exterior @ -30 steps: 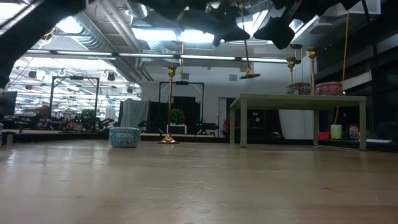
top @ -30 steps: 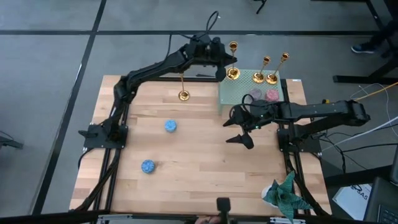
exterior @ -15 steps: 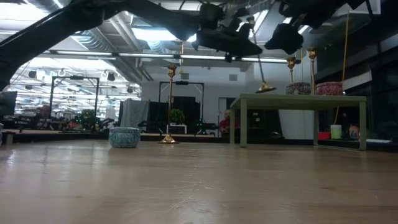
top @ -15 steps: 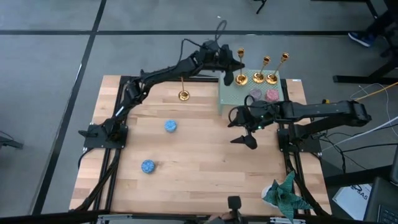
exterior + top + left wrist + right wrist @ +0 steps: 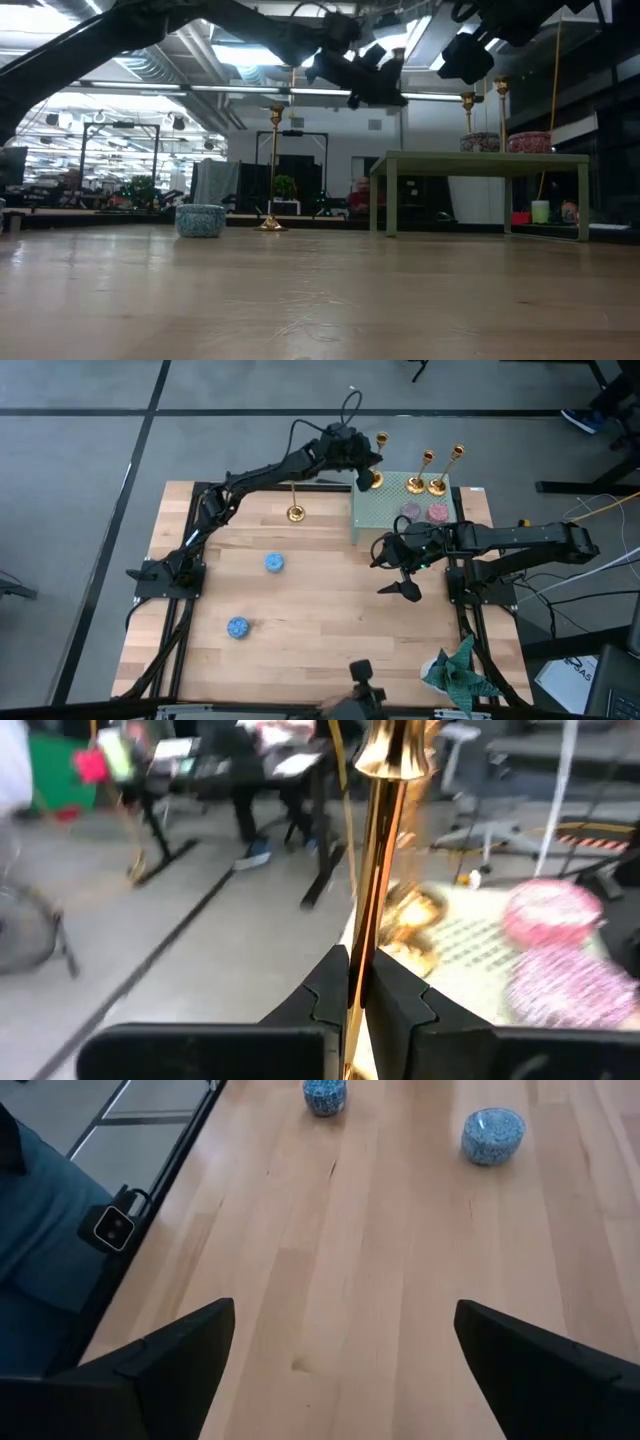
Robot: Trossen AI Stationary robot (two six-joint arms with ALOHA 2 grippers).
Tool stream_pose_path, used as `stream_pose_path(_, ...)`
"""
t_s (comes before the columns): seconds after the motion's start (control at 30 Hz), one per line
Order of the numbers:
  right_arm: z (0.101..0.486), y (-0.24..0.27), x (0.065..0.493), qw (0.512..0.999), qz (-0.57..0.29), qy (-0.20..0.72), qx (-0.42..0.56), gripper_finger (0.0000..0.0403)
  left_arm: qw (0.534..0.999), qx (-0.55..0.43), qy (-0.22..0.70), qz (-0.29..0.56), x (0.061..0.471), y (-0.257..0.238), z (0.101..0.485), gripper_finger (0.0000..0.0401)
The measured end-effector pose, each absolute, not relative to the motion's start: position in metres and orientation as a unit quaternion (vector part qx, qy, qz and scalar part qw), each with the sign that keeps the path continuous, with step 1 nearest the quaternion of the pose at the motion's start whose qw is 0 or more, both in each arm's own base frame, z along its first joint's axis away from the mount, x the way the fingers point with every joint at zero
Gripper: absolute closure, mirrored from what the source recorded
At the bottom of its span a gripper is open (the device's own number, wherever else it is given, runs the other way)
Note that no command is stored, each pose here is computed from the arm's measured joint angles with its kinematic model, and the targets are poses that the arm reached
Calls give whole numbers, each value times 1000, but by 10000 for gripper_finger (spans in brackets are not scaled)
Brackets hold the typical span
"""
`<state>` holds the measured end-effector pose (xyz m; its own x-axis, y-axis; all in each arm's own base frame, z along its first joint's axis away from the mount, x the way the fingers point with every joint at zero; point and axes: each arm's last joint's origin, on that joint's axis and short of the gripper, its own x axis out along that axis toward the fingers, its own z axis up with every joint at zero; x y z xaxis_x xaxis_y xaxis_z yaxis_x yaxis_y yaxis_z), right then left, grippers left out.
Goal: Pick & Place candle stick holders
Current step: Put the gold candle holder on the shelf
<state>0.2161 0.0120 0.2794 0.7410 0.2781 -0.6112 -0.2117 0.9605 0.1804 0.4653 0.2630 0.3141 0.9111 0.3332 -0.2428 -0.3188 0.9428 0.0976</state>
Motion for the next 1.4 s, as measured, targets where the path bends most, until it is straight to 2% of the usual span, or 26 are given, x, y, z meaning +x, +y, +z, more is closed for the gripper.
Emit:
stream_pose_path(0.3,279,12,216,932,131,336,49,23,974,-6,139,181,454,278,314,383)
stream_pose_path(0.9,279,3,216,934,110,336,47,23,974,-22,154,164,453,268,318,377)
stream_pose_path(1.07,279,1,216,935,107,335,44,23,974,-26,155,164,453,268,317,345)
stream_pose_path(1.4,279,0,216,936,94,336,39,23,974,-10,161,161,451,267,328,250)
